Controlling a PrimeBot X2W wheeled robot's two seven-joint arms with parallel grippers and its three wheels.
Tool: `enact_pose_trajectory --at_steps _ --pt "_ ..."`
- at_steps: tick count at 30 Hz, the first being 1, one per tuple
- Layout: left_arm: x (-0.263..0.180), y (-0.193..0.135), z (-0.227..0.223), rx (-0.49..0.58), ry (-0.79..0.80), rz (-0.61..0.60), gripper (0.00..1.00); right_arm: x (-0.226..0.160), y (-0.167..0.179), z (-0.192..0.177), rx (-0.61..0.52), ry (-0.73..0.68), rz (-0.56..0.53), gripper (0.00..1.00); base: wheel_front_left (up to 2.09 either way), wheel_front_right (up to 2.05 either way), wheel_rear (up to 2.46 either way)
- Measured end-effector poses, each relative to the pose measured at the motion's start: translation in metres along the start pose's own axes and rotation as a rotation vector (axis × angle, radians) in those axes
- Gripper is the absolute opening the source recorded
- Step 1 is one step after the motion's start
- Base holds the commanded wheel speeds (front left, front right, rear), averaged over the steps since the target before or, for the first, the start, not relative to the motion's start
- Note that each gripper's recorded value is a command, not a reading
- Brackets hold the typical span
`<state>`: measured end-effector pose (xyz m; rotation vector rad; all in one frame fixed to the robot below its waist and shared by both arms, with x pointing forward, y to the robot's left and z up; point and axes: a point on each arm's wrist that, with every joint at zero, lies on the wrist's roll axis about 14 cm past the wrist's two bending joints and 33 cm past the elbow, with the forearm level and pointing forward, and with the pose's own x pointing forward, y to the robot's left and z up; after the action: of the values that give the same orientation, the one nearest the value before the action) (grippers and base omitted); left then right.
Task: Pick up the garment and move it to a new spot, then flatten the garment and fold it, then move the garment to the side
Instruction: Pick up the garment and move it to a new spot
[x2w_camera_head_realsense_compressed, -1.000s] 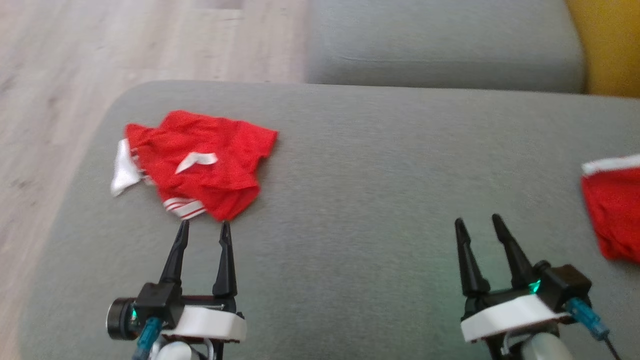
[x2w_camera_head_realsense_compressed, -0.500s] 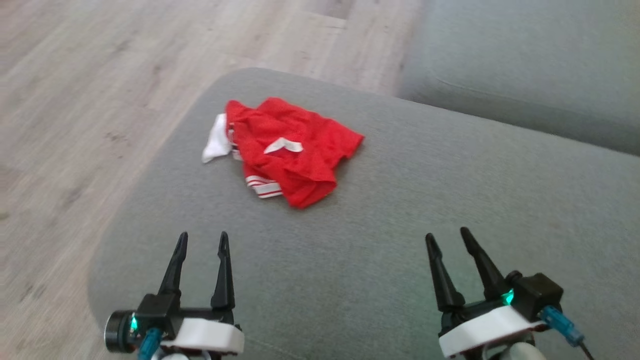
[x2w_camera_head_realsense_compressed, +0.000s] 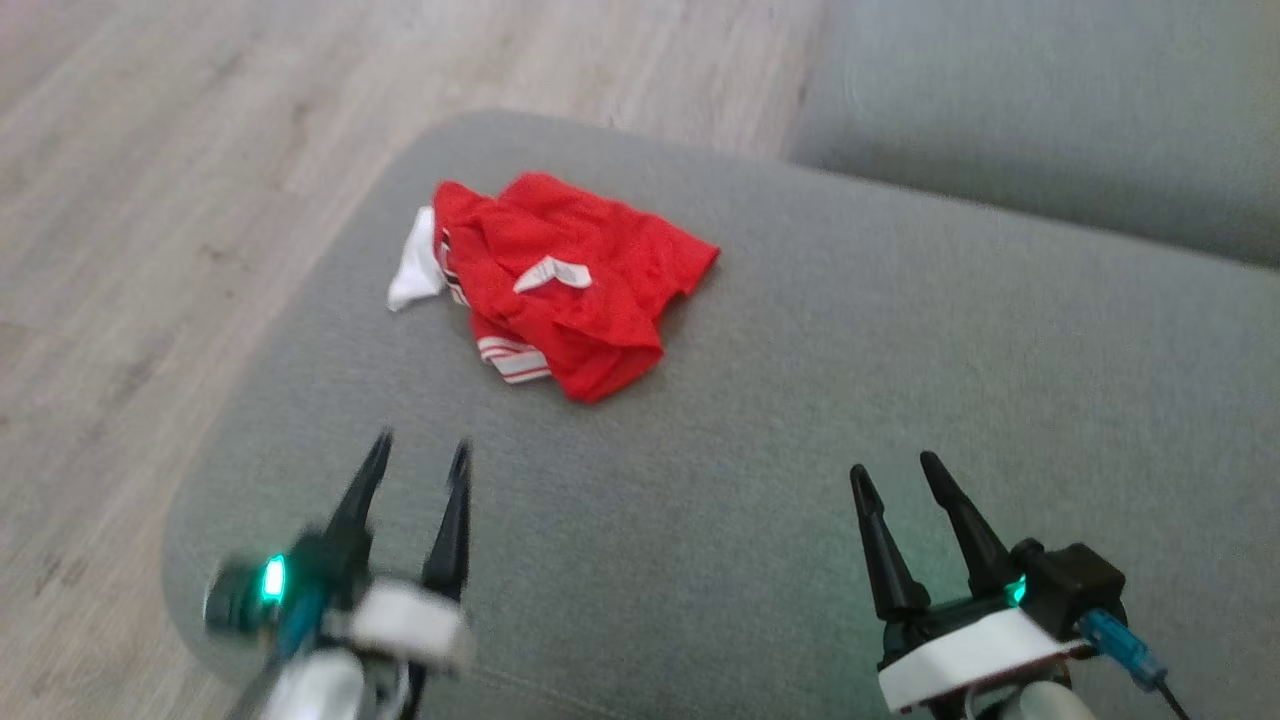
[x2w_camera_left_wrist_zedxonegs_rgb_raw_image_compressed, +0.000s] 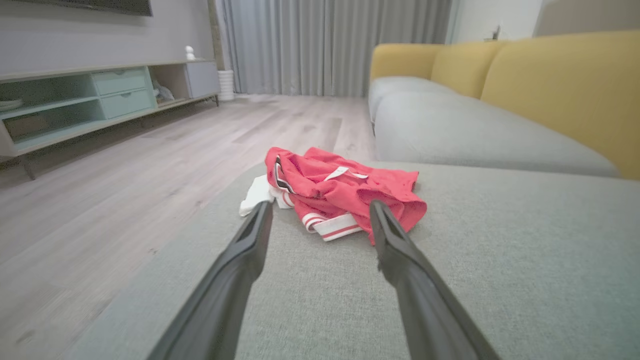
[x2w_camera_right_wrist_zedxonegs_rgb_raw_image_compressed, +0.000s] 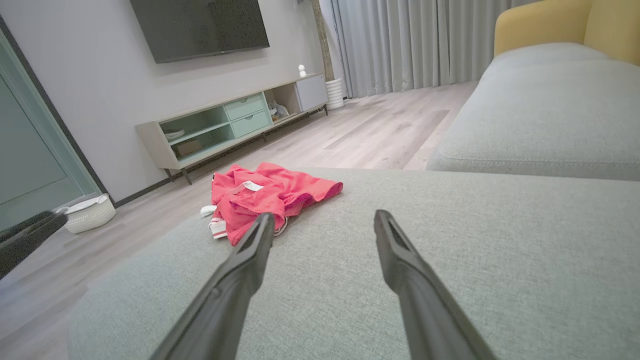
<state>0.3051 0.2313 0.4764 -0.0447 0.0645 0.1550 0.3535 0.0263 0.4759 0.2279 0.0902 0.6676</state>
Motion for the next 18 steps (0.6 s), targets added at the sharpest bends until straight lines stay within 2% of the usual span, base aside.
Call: enact_pose_trajectory --at_steps 5,7,11,18 --pt "0.062 -0.026 0.015 0.164 0.128 -0.201 1.0 0.005 -0.018 -0.002 0.004 -0.002 -0.039 1.0 0.0 0.0 0.0" --pt "0.086 -0.028 0.023 0.213 0.167 -0.232 1.0 0.01 -0.028 0.004 0.007 -0.025 -0.06 1.0 0.0 0.0 0.0" --pt "0.125 -0.032 0.017 0.267 0.293 -0.278 1.0 0.018 -0.05 0.007 0.018 -0.043 -0.105 1.0 0.0 0.0 0.0" --pt "0.165 -0.053 -0.016 0.264 0.525 -0.386 1.0 0.022 -0.077 0.001 0.042 -0.044 -0.162 1.0 0.0 0.0 0.0"
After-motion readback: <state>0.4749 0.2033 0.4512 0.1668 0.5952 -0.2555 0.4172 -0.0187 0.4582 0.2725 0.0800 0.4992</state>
